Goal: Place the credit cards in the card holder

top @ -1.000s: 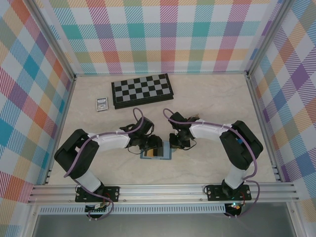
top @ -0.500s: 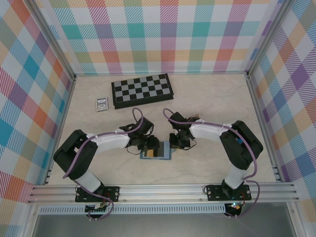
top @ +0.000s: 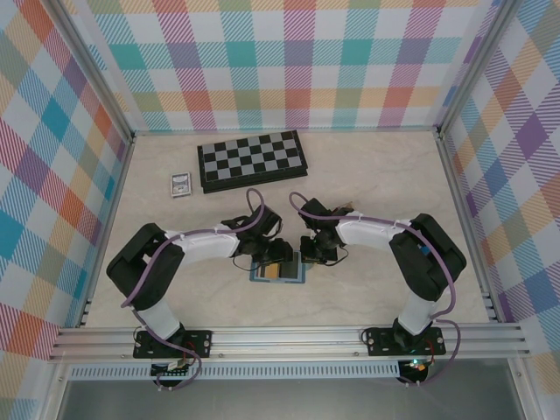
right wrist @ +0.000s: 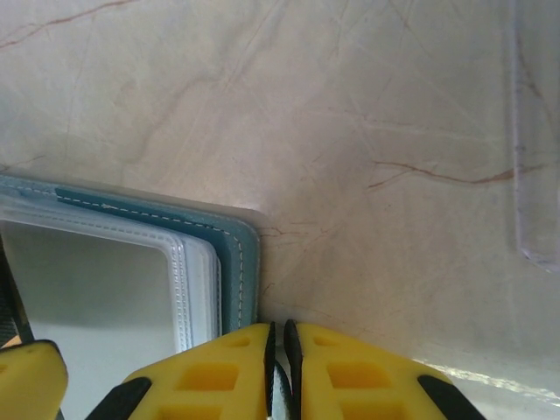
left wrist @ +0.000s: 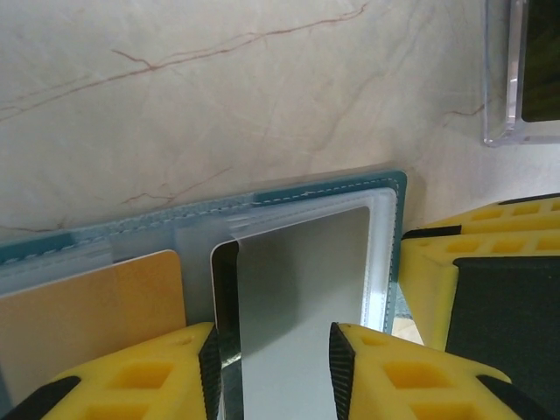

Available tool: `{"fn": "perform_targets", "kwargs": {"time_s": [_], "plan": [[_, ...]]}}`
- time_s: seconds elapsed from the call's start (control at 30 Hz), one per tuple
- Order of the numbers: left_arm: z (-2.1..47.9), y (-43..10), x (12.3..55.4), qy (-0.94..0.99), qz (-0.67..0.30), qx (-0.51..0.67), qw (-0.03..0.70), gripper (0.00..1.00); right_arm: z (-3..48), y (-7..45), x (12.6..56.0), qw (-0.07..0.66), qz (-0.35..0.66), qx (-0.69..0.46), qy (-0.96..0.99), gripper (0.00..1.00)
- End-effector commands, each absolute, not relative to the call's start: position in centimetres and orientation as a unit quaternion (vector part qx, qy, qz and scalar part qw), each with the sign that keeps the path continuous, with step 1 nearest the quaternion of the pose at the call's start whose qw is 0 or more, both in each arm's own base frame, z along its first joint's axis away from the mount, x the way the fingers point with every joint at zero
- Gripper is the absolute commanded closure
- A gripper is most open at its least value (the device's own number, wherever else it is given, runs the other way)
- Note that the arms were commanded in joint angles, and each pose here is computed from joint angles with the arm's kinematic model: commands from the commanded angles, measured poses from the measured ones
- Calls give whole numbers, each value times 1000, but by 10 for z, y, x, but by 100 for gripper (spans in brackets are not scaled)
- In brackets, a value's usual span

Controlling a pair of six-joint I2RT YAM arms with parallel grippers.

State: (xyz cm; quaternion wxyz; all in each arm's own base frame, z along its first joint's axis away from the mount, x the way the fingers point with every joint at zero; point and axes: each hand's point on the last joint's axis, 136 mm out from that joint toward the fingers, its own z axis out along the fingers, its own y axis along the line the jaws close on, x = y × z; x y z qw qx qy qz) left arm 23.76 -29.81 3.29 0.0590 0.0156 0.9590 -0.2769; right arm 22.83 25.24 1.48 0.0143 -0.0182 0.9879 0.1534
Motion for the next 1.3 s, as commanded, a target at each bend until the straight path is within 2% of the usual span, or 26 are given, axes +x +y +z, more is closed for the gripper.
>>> {"fn": "perform_targets", "kwargs": {"time_s": [0.0, 0.17, 0.27, 0.43, 0.63, 0.73, 0.9, 1.07, 1.27], "plan": [[39, -318, 234, 950, -305, 47, 56, 60, 13, 261, 225, 4, 168, -17, 986, 85], [35, -317, 232, 953, -295, 44, 46, 59, 13, 258, 225, 5, 160, -13, 987, 85], [33, -300, 233, 964, -257, 31, 58, 57, 12, 248, 226, 10, 134, -6, 991, 84], [41, -274, 232, 972, -217, 9, 90, 48, 11, 239, 228, 18, 108, -6, 994, 85], [36, -259, 226, 975, -202, -4, 93, 43, 16, 238, 232, 27, 105, -19, 994, 83], [38, -257, 227, 975, -200, -8, 99, 43, 31, 243, 234, 41, 122, -32, 991, 76], [63, -255, 238, 969, -205, -20, 140, 43, 85, 245, 243, 105, 153, -64, 980, 62], [96, -274, 260, 958, -230, -17, 173, 42, 139, 194, 271, 193, 98, -62, 974, 55], [92, -327, 290, 957, -260, -19, 130, 43, 146, 138, 302, 197, 69, -7, 978, 58]]}}
